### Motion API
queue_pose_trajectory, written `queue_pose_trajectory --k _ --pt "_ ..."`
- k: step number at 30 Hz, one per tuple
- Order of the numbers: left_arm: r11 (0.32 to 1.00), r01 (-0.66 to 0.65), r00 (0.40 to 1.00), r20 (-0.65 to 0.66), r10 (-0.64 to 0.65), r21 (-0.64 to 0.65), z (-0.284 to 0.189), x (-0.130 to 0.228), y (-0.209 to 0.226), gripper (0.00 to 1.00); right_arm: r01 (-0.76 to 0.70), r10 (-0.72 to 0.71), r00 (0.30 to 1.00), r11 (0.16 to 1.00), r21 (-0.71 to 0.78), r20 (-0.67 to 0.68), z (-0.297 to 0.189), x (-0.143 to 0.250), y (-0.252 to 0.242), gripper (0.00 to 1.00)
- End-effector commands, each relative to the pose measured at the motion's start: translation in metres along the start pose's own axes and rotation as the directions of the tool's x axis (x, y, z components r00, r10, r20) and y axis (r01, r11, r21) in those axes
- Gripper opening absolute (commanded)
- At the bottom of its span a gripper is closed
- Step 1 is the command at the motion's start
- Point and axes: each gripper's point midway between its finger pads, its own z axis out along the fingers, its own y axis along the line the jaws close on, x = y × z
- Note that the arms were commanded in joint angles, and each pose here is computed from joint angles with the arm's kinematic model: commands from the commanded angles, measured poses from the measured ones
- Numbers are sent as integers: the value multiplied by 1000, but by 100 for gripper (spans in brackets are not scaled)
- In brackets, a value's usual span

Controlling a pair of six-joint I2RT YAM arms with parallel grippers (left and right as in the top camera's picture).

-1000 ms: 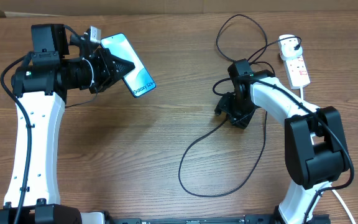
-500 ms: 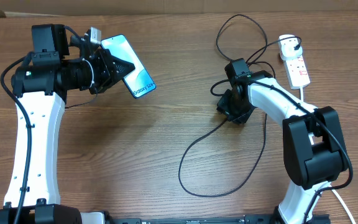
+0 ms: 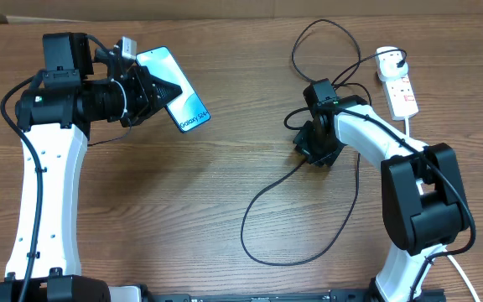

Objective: Plug charger to phone and switch on socket

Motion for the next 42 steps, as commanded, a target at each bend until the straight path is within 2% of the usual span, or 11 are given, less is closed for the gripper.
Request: queue_pose_trajectory --k 1,10,13,19,23,30,33,38,42 --pt "999 -40 999 -4 40 24 -1 2 -7 4 -7 8 999 999 37 -33 15 8 -9 29" --pt "999 -40 999 -4 40 24 -1 2 -7 4 -4 5 1000 1000 24 -30 18 8 -7 24" --pt "999 -40 999 -4 40 24 -1 2 -7 4 -4 4 1000 1000 21 -29 18 8 -7 16" --pt "999 -40 999 -4 40 25 -1 2 -7 4 -4 4 1000 1000 21 -29 18 8 -7 14" --pt "999 -40 999 -4 40 25 -1 2 -7 4 -4 4 1000 1000 20 -29 18 8 -7 4" --pt "999 -40 999 -4 40 25 -1 2 -7 4 5 -10 994 999 -48 -106 15 21 5 4" --pt "999 -40 999 -4 40 25 -1 2 -7 4 80 -96 988 989 -127 -123 2 27 17 4" --pt "999 -39 999 -2 39 35 -1 1 -9 4 306 -351 933 887 -347 -74 -45 40 52 4" --pt "987 -68 997 -29 73 149 -3 5 -30 4 427 -521 853 697 -577 2 -98 65 84 4"
